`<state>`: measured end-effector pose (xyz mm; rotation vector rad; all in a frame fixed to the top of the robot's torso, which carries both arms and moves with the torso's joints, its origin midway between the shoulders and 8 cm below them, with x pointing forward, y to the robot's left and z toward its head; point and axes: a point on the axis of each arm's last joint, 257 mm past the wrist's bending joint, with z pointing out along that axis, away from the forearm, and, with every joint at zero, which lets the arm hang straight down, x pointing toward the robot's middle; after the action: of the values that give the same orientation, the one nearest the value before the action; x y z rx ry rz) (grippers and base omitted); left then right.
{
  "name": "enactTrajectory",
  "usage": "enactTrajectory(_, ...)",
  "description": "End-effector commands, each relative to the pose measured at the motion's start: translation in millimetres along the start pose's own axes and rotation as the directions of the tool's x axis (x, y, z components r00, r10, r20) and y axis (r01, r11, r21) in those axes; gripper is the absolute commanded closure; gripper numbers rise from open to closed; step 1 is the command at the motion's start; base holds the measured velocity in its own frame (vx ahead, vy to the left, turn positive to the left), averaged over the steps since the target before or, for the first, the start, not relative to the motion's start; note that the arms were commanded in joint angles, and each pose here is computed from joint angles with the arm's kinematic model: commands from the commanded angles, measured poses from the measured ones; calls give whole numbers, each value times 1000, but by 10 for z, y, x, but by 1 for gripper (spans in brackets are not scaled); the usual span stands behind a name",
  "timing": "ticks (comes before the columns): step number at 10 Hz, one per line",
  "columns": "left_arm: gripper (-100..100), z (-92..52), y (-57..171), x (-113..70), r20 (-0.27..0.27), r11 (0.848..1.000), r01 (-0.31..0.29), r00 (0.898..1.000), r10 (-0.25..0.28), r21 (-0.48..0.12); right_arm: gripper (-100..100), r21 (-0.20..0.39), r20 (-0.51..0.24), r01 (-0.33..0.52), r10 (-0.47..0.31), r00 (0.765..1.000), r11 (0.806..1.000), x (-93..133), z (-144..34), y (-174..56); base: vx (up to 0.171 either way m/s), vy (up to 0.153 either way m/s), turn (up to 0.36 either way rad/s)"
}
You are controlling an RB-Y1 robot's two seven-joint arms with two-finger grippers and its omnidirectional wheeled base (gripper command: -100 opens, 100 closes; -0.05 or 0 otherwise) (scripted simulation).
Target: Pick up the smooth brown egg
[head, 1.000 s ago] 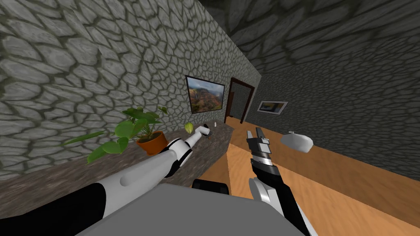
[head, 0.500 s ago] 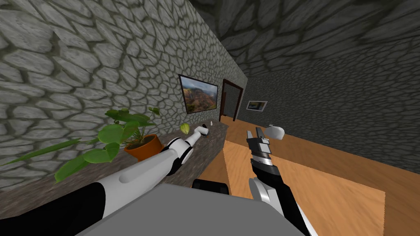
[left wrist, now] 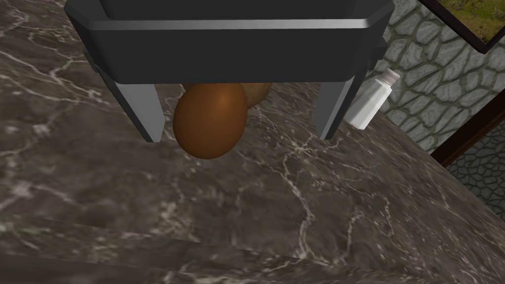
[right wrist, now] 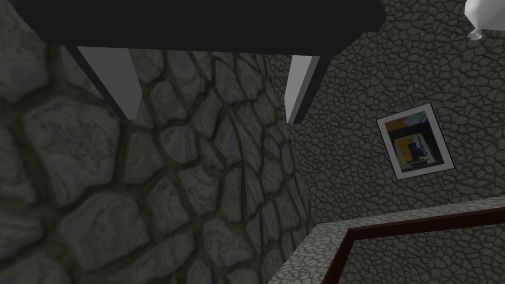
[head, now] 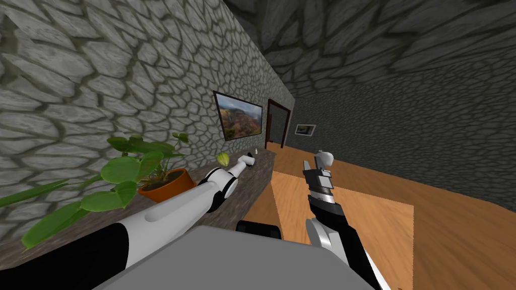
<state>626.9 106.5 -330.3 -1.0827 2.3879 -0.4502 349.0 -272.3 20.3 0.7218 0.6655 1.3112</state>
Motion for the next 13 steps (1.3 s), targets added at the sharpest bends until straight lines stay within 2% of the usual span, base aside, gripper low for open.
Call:
enactTrajectory(1, -100, 17, 45, -29, 8, 1000, 21, 1000, -21, -8, 0, 0, 0, 0, 0, 1000, 1000, 0, 0, 0, -73, 86, -275)
enactTrajectory(2, -100, 9, 27, -16, 6, 1000, 14, 1000, -14, -5, 0, 0, 0, 0, 0, 1000, 1000, 0, 0, 0, -27, 27, -65)
enactTrajectory(3, 100, 9, 26, -20, 7, 1000, 17, 1000, -17, -5, 0, 0, 0, 0, 0, 1000, 1000, -1, -1, -1, -8, 3, 16)
enactTrajectory(7, 100, 14, 39, -14, 6, 1000, 16, 1000, -16, -8, 0, 0, 0, 0, 0, 1000, 1000, -1, -1, -1, -1, 1, -1)
enactTrajectory(8, 0, 14, 39, -14, 6, 1000, 17, 1000, -17, -8, 0, 0, 0, 0, 0, 1000, 1000, -1, -1, -1, 0, 0, 0)
enactTrajectory(9, 100, -18, -50, 44, -7, 1000, -20, 1000, 21, 10, 0, 0, 0, 0, 0, 1000, 1000, -1, -1, -1, 69, -74, 252)
enactTrajectory(10, 100, -18, -50, 44, -7, 1000, -20, 1000, 21, 10, 0, 1, 0, 0, 0, 1000, 1000, -1, -2, -1, 90, -100, 313)
enactTrajectory(11, 100, -54, -138, 127, -23, 998, -64, 998, 64, 28, 0, 0, 0, 0, 0, 1000, 1000, -1, -1, -1, 102, -112, 347)
enactTrajectory(12, 100, -54, -141, 139, -25, 998, -64, 998, 65, 29, 0, 0, 0, 0, 0, 1000, 1000, -1, -2, -1, 79, -88, 271)
enactTrajectory(13, 100, -93, -223, 233, -39, 993, -110, 993, 112, 48, 0, 0, 0, 0, 0, 1000, 1000, -1, -1, -1, 80, -91, 283)
